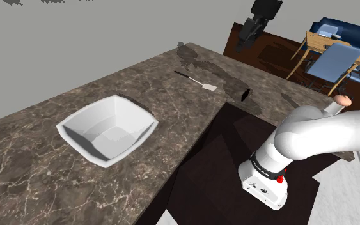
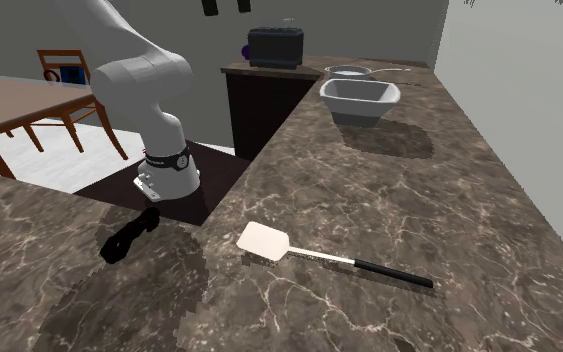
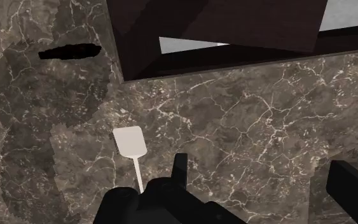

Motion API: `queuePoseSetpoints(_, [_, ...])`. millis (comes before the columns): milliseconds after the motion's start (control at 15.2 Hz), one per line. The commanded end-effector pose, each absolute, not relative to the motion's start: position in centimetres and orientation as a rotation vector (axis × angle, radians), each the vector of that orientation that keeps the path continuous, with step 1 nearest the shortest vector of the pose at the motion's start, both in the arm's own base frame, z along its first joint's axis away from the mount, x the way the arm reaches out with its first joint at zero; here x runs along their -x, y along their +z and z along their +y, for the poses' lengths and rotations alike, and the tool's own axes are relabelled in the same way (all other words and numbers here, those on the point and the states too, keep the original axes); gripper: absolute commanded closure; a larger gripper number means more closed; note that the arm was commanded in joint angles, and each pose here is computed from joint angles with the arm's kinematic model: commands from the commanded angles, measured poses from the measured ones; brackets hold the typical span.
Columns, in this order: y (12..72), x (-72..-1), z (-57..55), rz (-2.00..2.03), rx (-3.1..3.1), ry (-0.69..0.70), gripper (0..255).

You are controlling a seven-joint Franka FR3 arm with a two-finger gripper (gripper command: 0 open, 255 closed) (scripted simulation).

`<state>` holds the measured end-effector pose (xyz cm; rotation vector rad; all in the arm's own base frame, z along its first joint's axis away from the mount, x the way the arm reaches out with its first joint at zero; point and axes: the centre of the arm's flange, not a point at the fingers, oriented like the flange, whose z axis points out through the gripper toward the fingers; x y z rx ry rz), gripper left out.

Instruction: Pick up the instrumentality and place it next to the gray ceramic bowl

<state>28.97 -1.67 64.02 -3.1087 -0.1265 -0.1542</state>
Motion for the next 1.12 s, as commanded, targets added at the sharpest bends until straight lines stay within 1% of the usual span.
queuePoseSetpoints(0, [64.0, -29.0, -1.7, -0.126, 3.109, -0.154, 0])
queuePoseSetpoints(1056, [50.1, -43.3, -8.8, -0.248, 3.113, -0.127, 0])
